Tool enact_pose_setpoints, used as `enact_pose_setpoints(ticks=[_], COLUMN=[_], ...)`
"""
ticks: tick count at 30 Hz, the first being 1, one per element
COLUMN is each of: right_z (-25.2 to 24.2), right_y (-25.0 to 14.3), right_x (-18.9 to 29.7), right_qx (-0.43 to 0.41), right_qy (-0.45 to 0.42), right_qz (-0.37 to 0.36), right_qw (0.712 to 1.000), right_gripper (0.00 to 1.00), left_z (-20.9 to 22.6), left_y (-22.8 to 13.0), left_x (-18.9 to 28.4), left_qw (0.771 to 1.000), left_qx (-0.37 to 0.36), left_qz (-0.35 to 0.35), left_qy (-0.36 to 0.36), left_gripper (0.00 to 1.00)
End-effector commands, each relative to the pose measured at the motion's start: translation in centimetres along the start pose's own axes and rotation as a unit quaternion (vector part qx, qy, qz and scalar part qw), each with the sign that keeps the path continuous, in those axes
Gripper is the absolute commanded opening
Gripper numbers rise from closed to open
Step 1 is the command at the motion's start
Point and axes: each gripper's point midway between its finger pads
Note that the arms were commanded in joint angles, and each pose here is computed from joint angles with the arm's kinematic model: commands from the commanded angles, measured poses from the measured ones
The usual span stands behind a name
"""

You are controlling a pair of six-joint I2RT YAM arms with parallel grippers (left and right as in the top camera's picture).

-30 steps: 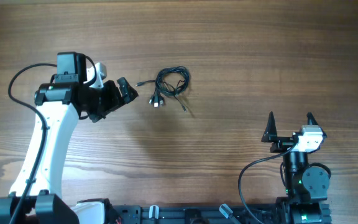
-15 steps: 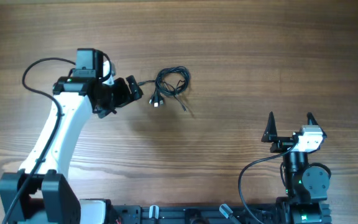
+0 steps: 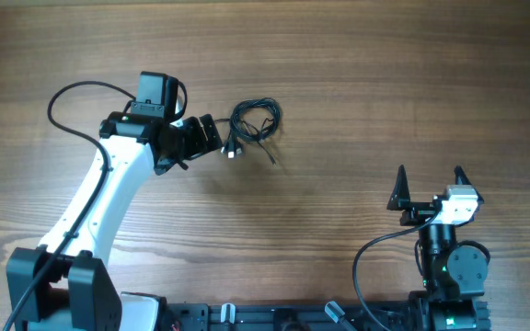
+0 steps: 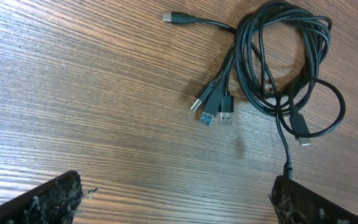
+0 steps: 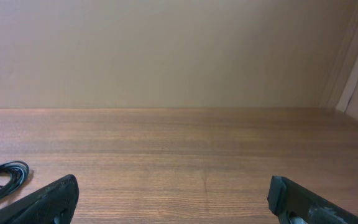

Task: Untangle cables
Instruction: 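Move the left gripper forward over the black cable bundle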

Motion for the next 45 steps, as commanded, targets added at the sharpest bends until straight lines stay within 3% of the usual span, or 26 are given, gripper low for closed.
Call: enact_pose_setpoints(ticks=[1,41,45], right_z=[-0.4,-0.4,-0.4], right_y=[0.2,0.2,0.2], right_x=[0.1,0.1,0.1], right_qx=[-0.007,-0.008,-0.007], right_qy=[-0.010,-0.010,-0.010], right_qz=[-0.005,-0.005,-0.005], right_qw=[1.000,1.000,1.000], right_gripper=[1.00,1.00,1.00], left_z=[-0.4,-0.3,-0.5], left_y=[0.4,2.8,3.2], left_x=[-0.1,-0.1,-1.0], left_qw=[1.000,0.998,0.998], left_qx=[0.000,-0.004,-0.004], left_qz=[-0.011,-0.066,-0.068], left_qy=[0.007,0.020,0.018], left_gripper=[1.00,1.00,0.89])
Point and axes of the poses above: each gripper's point midway between its finger pads, its own x axis back along the fingers, its own z axis along the line the jaws close on, y = z × x, and after that the axes turned 8 degrees about x, right-handed
